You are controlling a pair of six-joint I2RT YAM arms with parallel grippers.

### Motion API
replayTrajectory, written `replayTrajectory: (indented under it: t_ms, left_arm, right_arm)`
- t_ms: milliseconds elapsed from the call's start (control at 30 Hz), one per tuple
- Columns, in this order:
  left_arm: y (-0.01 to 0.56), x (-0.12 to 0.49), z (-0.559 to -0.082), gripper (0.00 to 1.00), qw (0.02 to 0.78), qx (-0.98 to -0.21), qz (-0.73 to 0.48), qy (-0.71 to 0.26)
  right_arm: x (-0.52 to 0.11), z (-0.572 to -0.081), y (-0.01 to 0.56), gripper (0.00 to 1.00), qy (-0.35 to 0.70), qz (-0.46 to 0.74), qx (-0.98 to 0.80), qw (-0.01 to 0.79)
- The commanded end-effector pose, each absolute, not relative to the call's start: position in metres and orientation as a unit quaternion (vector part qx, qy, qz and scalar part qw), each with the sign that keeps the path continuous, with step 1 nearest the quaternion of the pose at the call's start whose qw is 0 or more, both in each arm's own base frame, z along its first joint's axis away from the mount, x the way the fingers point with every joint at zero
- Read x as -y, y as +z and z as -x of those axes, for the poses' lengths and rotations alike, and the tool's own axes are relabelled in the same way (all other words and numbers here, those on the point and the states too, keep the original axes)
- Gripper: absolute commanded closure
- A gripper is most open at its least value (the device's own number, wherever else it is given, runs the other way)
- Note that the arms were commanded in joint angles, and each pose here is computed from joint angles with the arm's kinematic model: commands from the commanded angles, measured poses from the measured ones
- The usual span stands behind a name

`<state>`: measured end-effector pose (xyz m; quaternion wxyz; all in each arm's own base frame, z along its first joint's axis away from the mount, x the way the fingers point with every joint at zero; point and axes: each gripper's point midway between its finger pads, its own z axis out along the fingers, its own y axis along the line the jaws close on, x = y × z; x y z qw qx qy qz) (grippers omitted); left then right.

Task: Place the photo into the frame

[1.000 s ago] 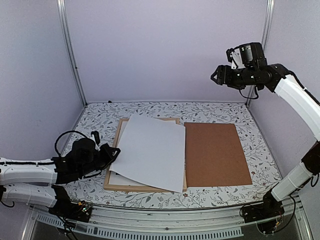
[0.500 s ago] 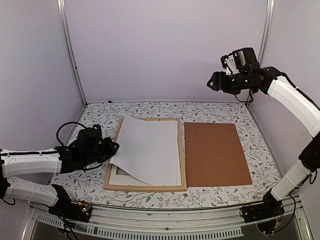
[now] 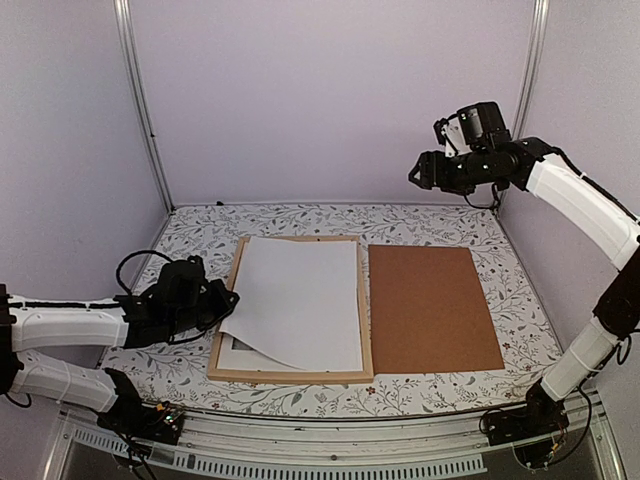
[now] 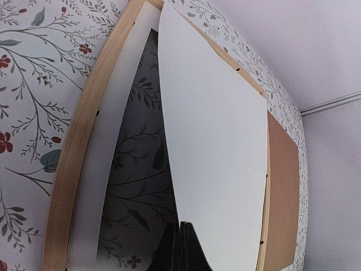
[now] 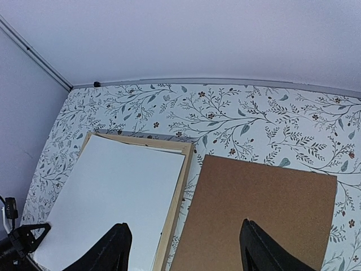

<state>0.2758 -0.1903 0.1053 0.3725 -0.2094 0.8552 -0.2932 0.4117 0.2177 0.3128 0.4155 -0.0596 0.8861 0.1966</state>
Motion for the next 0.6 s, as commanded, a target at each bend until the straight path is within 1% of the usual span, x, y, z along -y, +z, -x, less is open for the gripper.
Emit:
replayTrajectory:
  t_ms: [0,367,567]
  left_arm:
    - [0.111,0.195,-0.272,1.00,0.374,-0.841,0.225,-0.319]
    - [0.117,0.173,-0.261,1.00,0.397,-0.830,0.254,-0.298]
    - [0.112,0.188,-0.266,1.00,0.385,-0.841,0.234,-0.300]
  right_arm:
    - [-0.222,-0.417,0.305,0.31,0.201,0.067,-0.886,0.412]
    - [-0.224,-0.418,0.300,0.31,0.202,0.069,-0.888,0.408]
    - [-0.227,-0.419,0.298,0.31,0.205,0.071,-0.888,0.404]
